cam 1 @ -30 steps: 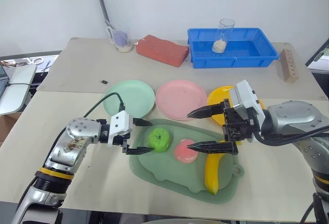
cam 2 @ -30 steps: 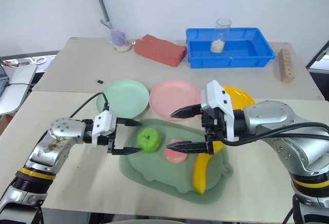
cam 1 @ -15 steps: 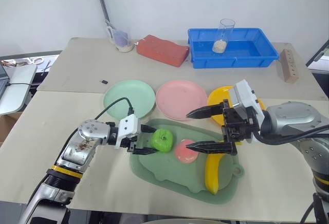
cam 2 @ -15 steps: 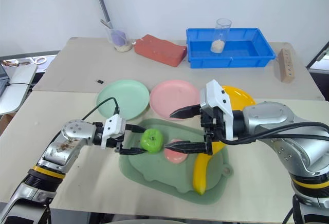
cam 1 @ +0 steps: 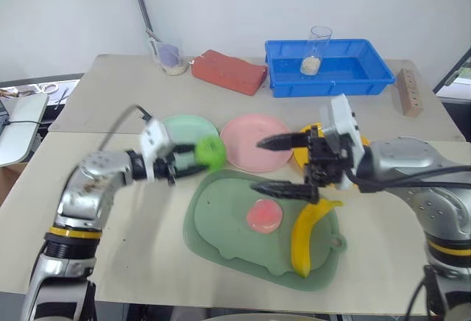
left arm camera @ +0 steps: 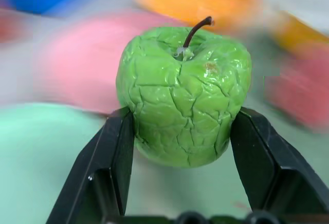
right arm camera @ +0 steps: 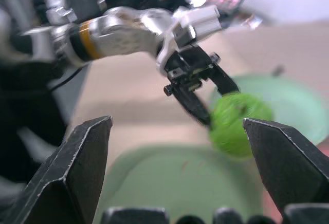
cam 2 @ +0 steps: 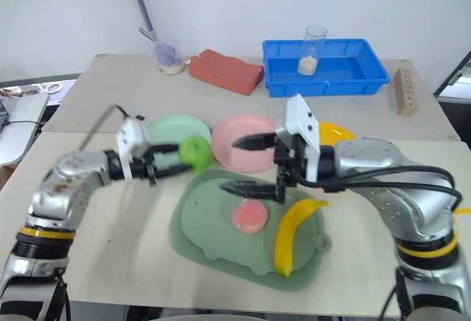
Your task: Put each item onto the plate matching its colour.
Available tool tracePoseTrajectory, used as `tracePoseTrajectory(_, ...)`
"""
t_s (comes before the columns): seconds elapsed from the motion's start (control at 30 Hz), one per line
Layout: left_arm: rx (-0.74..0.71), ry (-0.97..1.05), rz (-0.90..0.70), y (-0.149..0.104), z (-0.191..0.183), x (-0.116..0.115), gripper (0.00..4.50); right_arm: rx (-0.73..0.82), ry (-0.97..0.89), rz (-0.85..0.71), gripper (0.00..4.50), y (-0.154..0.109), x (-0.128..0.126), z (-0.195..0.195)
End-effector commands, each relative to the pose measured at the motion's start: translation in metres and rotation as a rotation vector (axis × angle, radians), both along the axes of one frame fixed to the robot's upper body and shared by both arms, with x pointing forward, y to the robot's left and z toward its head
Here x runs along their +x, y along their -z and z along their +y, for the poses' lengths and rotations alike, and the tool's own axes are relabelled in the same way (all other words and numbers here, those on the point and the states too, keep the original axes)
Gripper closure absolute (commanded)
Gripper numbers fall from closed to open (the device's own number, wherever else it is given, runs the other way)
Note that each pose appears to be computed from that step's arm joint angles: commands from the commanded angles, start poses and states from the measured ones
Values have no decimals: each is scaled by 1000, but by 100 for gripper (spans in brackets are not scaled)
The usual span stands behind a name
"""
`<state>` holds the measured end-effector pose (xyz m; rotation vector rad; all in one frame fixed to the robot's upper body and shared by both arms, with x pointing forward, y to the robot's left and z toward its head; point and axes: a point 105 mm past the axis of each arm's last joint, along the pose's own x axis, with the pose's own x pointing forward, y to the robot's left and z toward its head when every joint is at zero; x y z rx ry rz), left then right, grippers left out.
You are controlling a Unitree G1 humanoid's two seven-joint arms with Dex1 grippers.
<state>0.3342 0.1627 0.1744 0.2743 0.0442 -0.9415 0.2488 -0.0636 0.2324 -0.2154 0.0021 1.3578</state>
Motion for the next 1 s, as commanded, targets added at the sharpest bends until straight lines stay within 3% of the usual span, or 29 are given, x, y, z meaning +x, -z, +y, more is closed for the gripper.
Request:
tracePoseTrajectory(0.03, -47, -284, -44, -9, 36, 24, 209, 24, 60, -64, 0, -6, 10, 12)
tracePoseTrajectory(0.13, -62, -423, -34, 2, 52, 36, 209, 23, 73, -78, 0, -3, 14, 18)
tracePoseTrajectory(0.27, -78, -433, 4, 15, 49, 41, 209, 18, 84, -83, 0, 0, 20, 19)
tracePoseTrajectory(0.3, -87, -431, 18, 18, 48, 42, 117, 16, 87, -82, 0, 1, 21, 18)
tracePoseTrajectory(0.4, -88, -427, 34, 25, 49, 43, 2, 10, 99, -85, 0, 2, 24, 16)
tracePoseTrajectory(0.5, -86, -418, 26, 23, 53, 41, 2, 4, 113, -87, 0, 2, 27, 12)
tracePoseTrajectory(0.7, -109, -331, -56, -15, 57, 21, 2, -25, 132, -77, 0, 8, 25, 0)
tracePoseTrajectory(0.83, -2, -84, -68, -27, 28, -9, 2, -80, 101, -41, 0, 18, 17, -13)
tracePoseTrajectory(1.0, 194, 324, -32, -6, -20, -59, 2, -182, 20, 32, 0, 30, -1, -38)
